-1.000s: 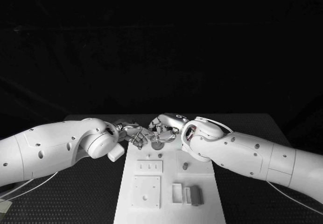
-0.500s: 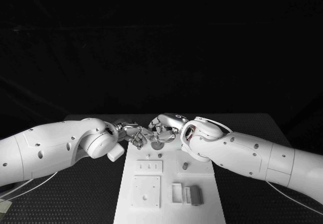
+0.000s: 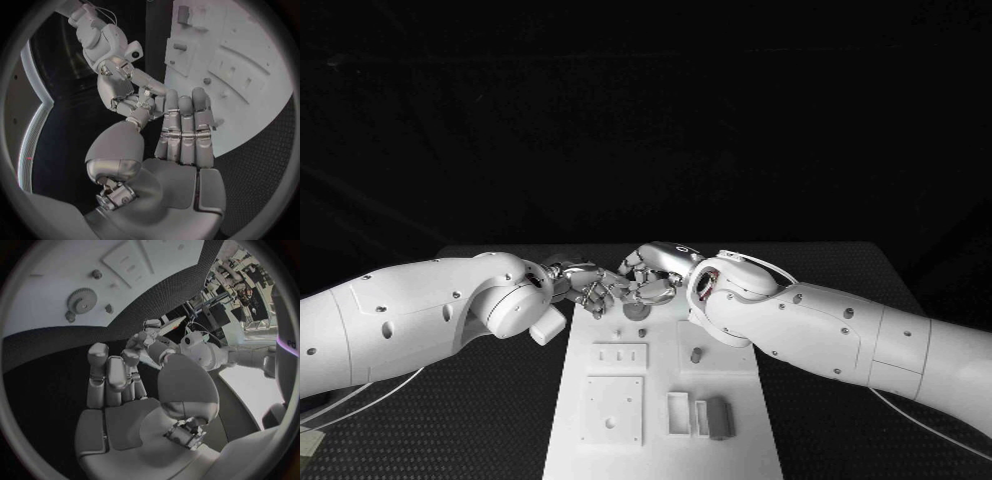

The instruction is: Assemble the parts on the task board

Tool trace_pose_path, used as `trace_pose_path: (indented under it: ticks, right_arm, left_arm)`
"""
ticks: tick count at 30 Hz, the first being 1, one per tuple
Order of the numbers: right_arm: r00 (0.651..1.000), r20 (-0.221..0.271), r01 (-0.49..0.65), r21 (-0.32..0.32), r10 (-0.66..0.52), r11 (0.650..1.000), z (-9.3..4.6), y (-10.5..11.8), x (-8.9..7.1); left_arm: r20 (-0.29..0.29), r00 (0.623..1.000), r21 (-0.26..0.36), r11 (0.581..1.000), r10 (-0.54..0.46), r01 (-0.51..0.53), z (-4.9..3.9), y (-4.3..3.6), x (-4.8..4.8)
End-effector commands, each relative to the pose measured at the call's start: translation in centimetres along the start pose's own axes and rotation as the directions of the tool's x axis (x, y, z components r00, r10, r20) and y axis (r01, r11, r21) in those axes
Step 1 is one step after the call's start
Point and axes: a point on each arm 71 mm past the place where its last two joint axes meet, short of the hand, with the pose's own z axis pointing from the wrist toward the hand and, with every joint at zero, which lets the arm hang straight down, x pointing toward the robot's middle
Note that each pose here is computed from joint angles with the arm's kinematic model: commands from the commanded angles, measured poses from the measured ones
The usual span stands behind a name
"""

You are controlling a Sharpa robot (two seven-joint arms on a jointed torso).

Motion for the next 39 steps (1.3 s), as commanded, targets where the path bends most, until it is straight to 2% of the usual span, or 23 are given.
trace_pose_path:
  ticks: [1, 31, 39]
  right_arm:
    - [1.000, -0.010, 0.006, 0.004, -0.006, 1.000, -0.05, 0.00, 0.35]
    - [1.000, -0.009, -0.005, 0.001, 0.005, 1.000, -0.09, 0.30, 0.49]
    - [1.000, -0.019, -0.003, 0.014, 0.003, 1.000, -0.05, -0.15, 0.52]
  left_arm:
    - [-0.010, 1.000, 0.030, 0.999, -0.015, 0.015, -0.01, -0.52, 0.11]
    - [-0.008, 1.000, 0.021, 1.000, -0.006, 0.007, -0.08, -0.43, 0.13]
    - [0.014, 1.000, 0.032, 0.999, -0.009, 0.009, -0.09, -0.50, -0.03]
